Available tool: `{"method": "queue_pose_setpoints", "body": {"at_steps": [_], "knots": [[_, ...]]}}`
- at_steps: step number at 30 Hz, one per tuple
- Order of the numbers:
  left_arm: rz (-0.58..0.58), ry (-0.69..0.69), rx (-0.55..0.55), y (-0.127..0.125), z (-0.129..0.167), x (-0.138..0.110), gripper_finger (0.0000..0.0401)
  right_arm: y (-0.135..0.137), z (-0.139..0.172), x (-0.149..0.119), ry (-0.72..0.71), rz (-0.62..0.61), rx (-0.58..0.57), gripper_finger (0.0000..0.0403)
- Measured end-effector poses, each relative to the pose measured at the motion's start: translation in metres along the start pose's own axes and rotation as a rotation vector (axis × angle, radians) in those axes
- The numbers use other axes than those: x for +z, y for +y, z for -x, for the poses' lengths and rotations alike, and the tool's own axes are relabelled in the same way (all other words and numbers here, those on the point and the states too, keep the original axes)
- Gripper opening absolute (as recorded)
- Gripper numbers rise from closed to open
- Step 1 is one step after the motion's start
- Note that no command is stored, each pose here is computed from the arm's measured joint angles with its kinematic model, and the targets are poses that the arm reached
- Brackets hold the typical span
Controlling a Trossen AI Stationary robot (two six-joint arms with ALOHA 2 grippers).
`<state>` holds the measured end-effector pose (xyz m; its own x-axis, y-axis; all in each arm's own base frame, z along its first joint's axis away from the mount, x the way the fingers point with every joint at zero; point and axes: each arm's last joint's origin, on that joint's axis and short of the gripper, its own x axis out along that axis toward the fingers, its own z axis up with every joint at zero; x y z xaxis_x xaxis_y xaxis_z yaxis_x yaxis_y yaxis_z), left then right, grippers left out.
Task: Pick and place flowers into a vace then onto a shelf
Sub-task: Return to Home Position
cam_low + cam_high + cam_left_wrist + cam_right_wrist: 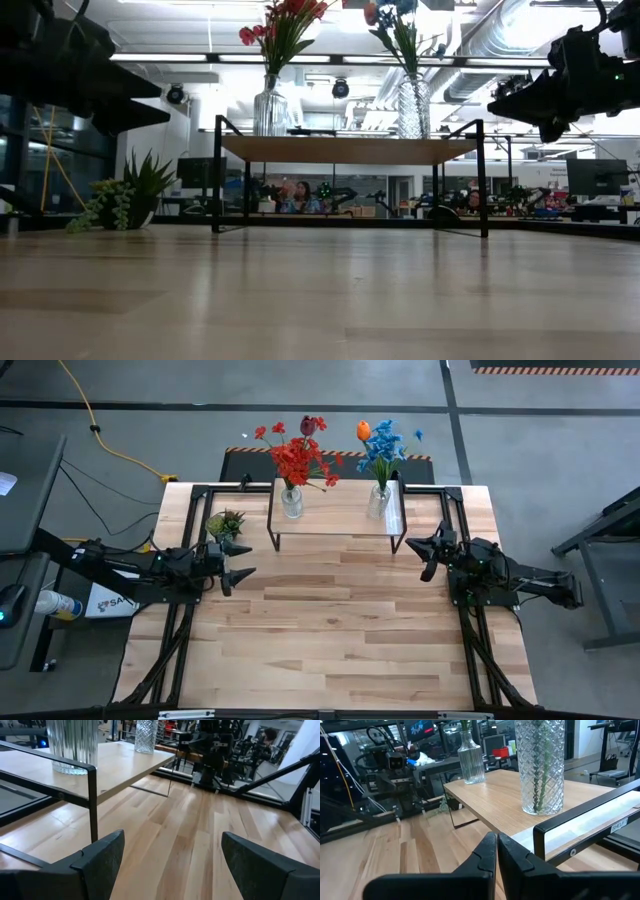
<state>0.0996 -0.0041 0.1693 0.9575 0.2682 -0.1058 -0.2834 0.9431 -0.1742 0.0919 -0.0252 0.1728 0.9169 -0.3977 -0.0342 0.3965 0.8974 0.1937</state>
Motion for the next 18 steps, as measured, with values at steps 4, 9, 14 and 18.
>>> {"method": "queue_pose_setpoints", "body": {"at_steps": [4,9,14,18], "knots": [[0.000,0.000,0.000,0.0000,0.0000,0.0000,0.0365,0.0000,0.0000,0.0000,0.000,0.000,0.000,0.0009],[0.000,-0.001,-0.001,0.0000,0.0000,0.0002,0.0365,0.0000,0.0000,0.0000,0.000,0.000,0.000,0.0006],[0.001,-0.001,-0.001,-0.0001,0.0001,0.0004,0.0365,0.0000,0.0000,0.0000,0.000,0.000,0.000,0.0003],[0.001,-0.002,-0.001,-0.0001,0.0001,0.0006,0.0365,0.0000,0.0000,-0.0001,0.000,0.000,0.000,0.0005]]}}
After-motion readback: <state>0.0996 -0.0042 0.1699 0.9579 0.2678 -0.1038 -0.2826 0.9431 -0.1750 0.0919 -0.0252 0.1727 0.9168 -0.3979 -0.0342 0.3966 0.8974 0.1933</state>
